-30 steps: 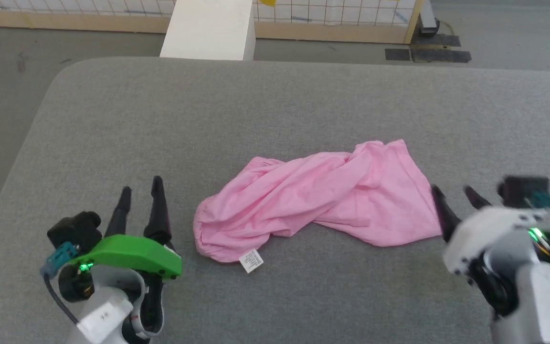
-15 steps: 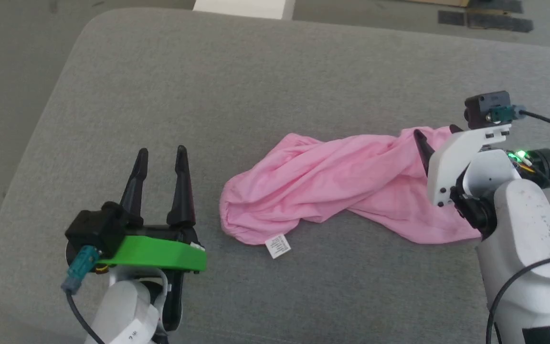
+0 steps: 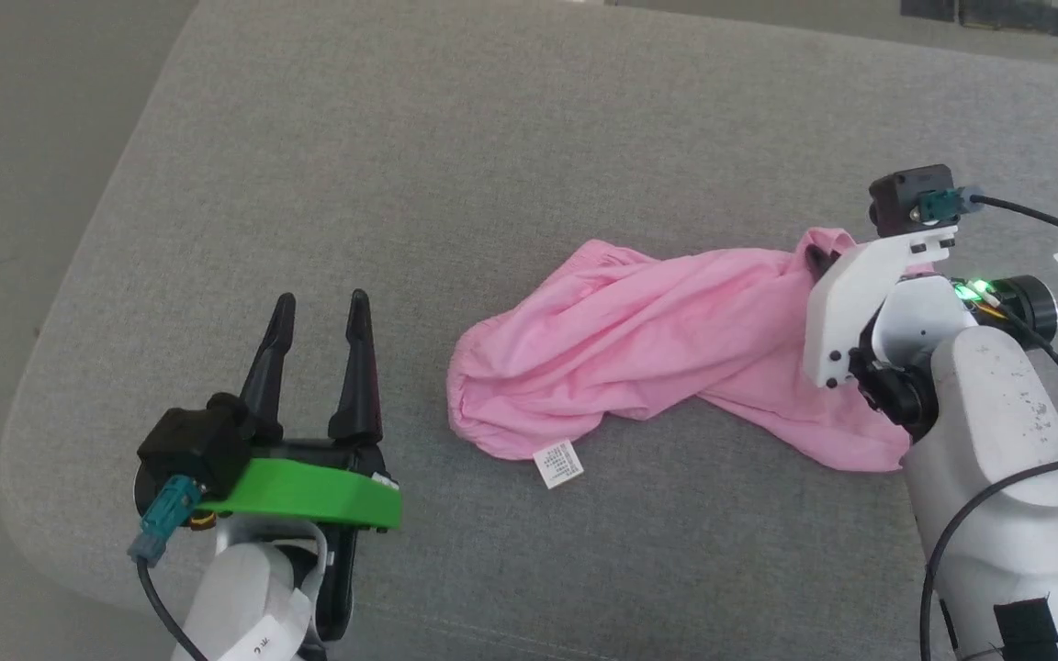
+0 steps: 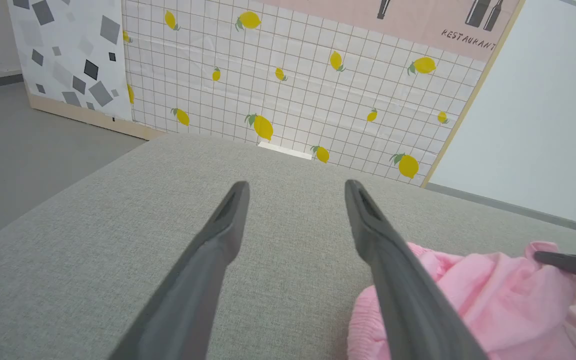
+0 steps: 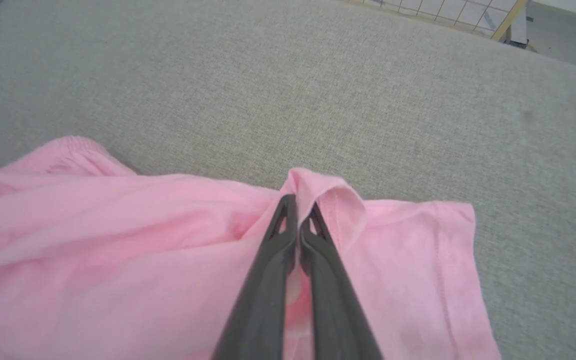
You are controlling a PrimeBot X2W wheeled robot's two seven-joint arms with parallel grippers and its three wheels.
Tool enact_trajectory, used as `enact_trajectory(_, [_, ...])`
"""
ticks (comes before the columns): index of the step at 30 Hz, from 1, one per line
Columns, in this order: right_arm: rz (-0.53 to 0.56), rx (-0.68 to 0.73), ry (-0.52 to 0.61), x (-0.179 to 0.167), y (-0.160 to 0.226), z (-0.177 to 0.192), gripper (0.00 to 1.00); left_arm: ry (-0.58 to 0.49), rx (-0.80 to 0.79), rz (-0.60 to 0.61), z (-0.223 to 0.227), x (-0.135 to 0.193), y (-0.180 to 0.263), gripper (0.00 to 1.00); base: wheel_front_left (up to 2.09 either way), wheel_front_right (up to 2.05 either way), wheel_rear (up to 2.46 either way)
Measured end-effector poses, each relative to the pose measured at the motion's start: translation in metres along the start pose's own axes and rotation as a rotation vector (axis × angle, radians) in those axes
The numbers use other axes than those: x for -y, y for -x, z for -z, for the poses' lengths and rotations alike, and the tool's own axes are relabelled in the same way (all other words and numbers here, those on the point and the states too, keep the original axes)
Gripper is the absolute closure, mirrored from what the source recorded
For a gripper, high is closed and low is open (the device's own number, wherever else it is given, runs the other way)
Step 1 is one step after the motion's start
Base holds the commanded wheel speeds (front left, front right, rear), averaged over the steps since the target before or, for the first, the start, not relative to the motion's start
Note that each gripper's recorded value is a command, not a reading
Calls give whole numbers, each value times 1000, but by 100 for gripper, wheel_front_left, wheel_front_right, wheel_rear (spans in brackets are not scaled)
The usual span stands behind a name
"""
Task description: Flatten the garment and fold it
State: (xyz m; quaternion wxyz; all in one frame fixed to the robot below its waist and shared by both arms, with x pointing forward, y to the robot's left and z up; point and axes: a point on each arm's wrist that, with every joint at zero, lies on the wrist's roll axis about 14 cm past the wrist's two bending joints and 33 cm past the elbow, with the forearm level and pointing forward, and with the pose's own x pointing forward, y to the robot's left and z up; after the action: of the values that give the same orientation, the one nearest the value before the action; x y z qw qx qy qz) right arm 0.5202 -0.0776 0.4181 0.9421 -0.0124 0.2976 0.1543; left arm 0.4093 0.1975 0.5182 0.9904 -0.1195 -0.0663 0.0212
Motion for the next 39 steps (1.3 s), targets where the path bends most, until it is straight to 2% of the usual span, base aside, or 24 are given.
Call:
enact_trajectory(1, [-13,91,-11,-3,11,-25,100,6,3,7,-2,3,2,0,0,0,0])
enact_trajectory(4, [-29,195,-20,-3,33,-50,100,13,2,10,-2,5,6,0,0,0,0])
enact_trajectory(7, [-42,207,-55,2,61,-44,100,19,7,16,-5,9,10,0,0,0,0])
enact_trajectory(10, [-55,102,-98,9,95,-4,100,28,10,26,-7,13,15,0,0,0,0])
enact_trajectory(15, [-76,-194,-217,8,158,94,100,46,3,51,-5,23,18,0,0,0,0])
enact_trajectory(18, [-66,-319,-282,5,187,136,100,52,-1,72,-4,31,18,0,0,0,0])
enact_trajectory(23, [-70,-415,-360,-8,208,168,100,65,-8,95,-2,40,19,0,0,0,0])
enact_trajectory(26, [-64,-426,-370,-9,211,172,98,68,-17,91,0,40,21,0,0,0,0])
enact_trajectory(27, [-57,-411,-365,-8,211,170,0,69,-20,89,1,39,22,0,0,0,0])
enact_trajectory(30, [-24,-273,-382,3,207,145,0,74,-41,85,7,38,26,0,0,0,0])
enact_trajectory(34, [59,-9,-414,39,207,90,0,86,-98,107,19,47,27,0,0,0,0])
enact_trajectory(39, [248,193,-420,100,219,54,0,106,-170,213,18,84,-4,0,0,0,0])
